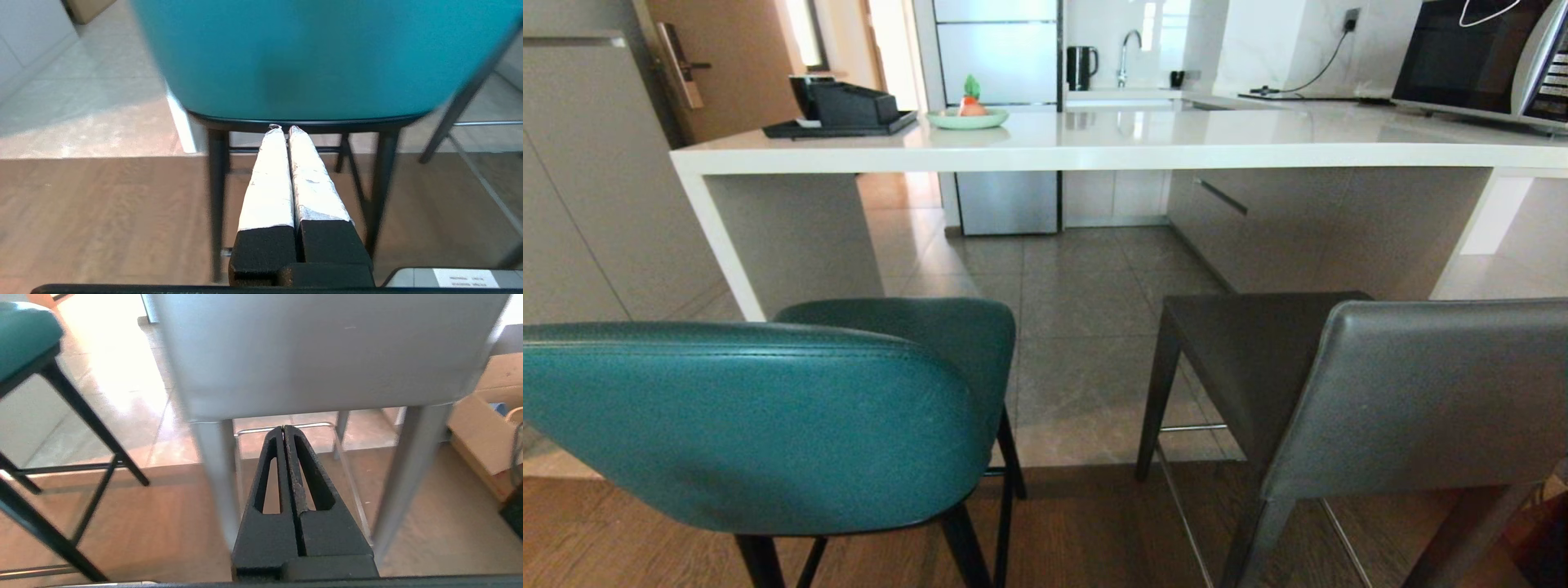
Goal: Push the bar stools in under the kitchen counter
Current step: Push the blue chair back under the dining table
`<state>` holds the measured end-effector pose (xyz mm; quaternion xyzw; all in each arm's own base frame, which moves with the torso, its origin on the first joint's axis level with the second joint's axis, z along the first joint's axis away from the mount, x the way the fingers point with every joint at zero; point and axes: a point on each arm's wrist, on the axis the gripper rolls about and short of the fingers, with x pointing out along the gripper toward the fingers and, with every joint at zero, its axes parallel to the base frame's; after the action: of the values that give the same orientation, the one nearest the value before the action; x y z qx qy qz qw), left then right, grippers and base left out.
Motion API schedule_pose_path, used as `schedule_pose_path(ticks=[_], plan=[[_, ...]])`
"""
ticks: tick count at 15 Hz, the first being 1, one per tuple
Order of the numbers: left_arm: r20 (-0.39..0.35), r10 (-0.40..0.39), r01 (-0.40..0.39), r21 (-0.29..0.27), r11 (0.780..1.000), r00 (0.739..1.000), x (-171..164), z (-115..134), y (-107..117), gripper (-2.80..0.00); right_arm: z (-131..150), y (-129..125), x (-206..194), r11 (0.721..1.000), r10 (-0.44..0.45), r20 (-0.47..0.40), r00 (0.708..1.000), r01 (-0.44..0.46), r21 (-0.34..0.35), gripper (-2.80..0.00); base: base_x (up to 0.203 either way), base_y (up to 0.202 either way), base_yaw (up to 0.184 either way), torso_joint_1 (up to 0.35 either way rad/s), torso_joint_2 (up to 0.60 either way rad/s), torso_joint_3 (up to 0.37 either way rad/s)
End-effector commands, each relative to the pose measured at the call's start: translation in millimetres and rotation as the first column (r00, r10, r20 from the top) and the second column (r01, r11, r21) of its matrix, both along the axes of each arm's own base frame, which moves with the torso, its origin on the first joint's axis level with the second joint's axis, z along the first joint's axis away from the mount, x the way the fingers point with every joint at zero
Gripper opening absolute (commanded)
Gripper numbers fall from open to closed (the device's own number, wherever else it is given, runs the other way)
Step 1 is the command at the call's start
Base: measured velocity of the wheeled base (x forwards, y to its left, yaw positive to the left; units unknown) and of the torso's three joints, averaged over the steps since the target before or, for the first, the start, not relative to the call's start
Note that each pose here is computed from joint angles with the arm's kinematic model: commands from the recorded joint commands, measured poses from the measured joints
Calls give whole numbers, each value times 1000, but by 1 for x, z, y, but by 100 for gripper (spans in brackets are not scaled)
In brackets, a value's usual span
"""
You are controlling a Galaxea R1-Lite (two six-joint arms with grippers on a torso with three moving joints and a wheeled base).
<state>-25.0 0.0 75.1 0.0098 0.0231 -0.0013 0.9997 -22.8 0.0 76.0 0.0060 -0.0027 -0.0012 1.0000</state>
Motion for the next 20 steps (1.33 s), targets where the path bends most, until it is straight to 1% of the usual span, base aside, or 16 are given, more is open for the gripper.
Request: schedule_pose_path(ticks=[1, 20], plan=[[-1, 1, -1, 0, 1000, 1000, 0, 0, 0, -280, -1, 0, 0, 1000, 1, -5, 1000, -1, 0, -280, 0, 196, 0, -1, 1, 2], [-3, 1, -1, 2, 1000, 1000, 0, 0, 0, -280, -1, 0, 0, 1000, -1, -5, 1000, 1, 0, -280, 0, 196, -1, 3, 2, 2]])
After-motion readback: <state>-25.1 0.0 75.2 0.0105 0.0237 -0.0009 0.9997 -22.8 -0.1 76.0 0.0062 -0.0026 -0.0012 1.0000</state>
